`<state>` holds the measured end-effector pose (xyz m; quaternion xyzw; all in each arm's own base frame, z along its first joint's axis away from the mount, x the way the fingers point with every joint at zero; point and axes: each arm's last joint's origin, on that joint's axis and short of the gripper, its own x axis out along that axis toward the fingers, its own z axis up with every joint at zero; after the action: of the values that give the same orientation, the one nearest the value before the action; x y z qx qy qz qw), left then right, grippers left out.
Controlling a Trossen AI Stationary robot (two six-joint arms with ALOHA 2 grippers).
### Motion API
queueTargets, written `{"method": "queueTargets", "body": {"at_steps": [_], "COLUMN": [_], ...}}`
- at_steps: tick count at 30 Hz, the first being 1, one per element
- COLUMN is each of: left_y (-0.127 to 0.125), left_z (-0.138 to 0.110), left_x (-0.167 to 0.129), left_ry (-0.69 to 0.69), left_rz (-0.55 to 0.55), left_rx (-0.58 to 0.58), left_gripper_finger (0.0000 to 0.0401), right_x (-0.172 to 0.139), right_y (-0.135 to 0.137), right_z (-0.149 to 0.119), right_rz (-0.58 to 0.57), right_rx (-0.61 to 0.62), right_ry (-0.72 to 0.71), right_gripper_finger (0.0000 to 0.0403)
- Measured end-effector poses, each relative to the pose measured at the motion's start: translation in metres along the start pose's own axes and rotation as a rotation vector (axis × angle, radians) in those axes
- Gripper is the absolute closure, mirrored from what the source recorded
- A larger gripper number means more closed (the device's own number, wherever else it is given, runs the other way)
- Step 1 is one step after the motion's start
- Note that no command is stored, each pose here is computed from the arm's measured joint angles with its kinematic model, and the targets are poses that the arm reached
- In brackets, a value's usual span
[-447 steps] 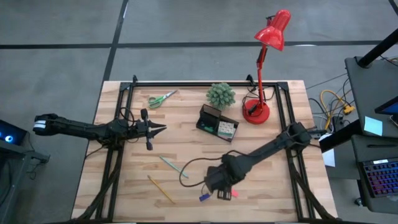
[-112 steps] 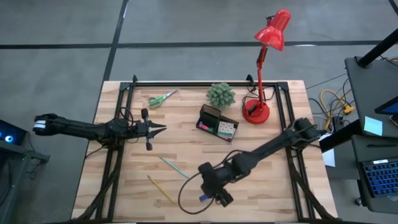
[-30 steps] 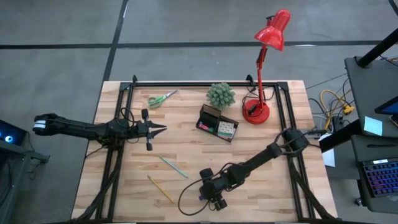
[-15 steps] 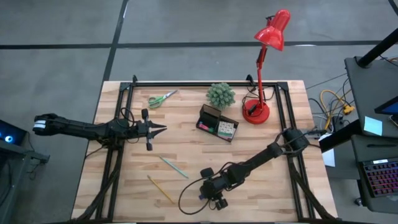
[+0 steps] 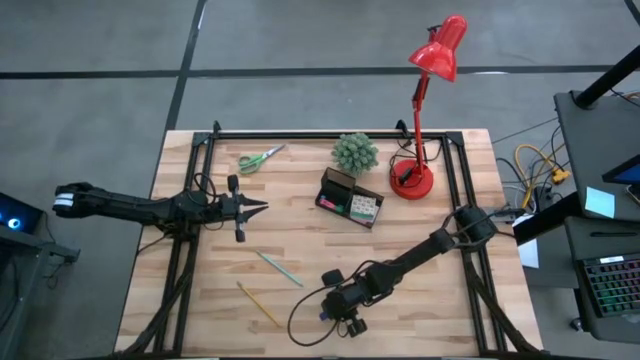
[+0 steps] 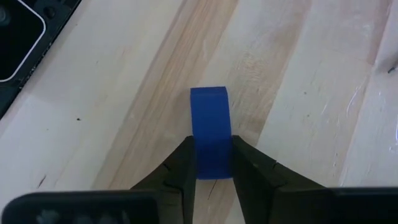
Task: Pick and place office supplies into organizer
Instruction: Put the blue eraser into the black desk organizer
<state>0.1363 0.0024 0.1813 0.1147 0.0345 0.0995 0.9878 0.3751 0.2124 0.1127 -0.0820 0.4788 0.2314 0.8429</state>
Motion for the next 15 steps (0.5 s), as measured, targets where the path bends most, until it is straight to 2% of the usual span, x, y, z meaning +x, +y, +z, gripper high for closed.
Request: {"method": "queueTargets", "body": {"at_steps": [15], "left_y": [0.0], "left_z": [0.0], "left_x": [0.0], "left_ry": [0.0], "left_rz": [0.0], "left_rx": [0.0], "left_gripper_finger": [0.0375], "right_x": [-0.013], "right_y": [0.003], "right_z": [0.003], "right_rz": [0.008], "right_rx": [0.001], "right_ry": [-0.004], "right_gripper_finger": [0.0324]}}
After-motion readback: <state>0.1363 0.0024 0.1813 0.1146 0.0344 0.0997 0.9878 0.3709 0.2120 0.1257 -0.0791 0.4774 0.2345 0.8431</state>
